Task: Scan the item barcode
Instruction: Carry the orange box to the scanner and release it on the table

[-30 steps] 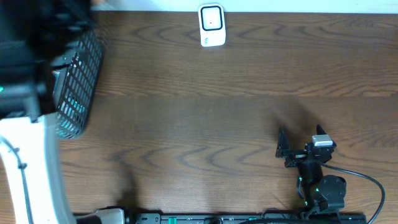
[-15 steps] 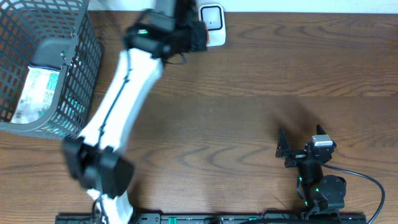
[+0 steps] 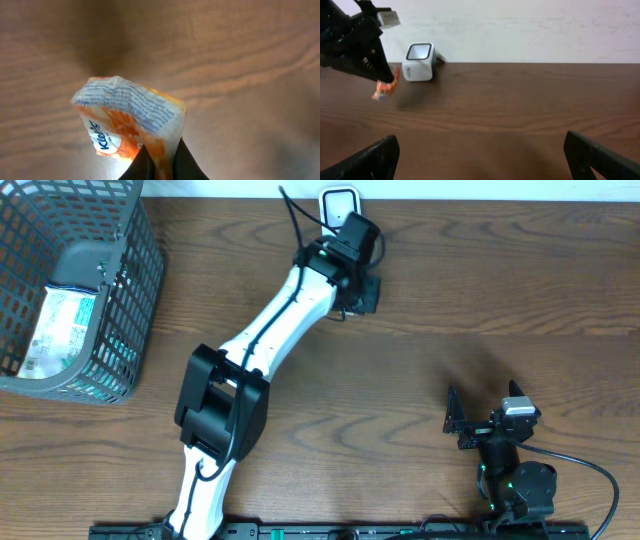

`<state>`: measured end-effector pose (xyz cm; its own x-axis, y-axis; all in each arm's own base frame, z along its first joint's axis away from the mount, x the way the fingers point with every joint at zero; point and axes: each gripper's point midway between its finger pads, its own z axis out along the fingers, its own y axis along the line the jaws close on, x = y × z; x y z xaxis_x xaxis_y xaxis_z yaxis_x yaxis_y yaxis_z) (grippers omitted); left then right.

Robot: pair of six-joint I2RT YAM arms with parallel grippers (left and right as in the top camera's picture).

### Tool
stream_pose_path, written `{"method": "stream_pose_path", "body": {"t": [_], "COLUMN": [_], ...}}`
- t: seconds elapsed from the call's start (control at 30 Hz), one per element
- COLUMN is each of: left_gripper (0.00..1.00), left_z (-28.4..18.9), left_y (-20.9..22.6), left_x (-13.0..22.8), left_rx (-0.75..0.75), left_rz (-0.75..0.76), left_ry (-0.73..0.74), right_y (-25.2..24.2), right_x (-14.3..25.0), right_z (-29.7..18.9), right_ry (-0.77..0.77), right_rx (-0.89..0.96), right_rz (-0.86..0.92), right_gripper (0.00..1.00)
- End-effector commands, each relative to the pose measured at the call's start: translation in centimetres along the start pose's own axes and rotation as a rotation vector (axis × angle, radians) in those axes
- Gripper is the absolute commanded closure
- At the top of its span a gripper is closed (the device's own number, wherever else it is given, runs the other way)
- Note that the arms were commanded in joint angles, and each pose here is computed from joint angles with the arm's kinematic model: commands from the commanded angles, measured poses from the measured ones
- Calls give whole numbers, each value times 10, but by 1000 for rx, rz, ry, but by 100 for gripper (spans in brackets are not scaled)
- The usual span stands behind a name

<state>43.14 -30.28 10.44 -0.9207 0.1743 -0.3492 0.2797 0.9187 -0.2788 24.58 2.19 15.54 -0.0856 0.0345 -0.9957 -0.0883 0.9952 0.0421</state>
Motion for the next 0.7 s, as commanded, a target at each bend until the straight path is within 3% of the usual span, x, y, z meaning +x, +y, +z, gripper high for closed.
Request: {"method": "stream_pose_path", "body": {"t": [0.0, 0.07, 0.1, 0.27, 0.43, 0.57, 0.67], "left_gripper": [91, 59, 53, 49, 48, 48, 46], "left_z": [2, 3, 4, 4, -18, -72, -143], "left_y": [-12, -18, -21, -27, -14, 10, 46], "left_x": [13, 18, 19, 21, 0, -35, -67], "left_rx": [-7, -4, -3, 2, 5, 6, -5], "left_rz": [39, 52, 58, 69, 38, -16, -82], "left_ry": [31, 40, 43, 44, -16, -147, -311], "right_y": [-1, -1, -1, -1, -1, -1, -1], "right_x": [1, 1, 1, 1, 1, 1, 1], "right_z": [0, 0, 0, 0, 0, 0, 0], "right_ry": [2, 2, 2, 2, 2, 2, 2], "right_rx": [6, 6, 6, 6, 6, 6, 6], "right_rz": [10, 11, 10, 10, 10, 10, 10], "right_gripper": [1, 1, 1, 1, 1, 1, 1]}}
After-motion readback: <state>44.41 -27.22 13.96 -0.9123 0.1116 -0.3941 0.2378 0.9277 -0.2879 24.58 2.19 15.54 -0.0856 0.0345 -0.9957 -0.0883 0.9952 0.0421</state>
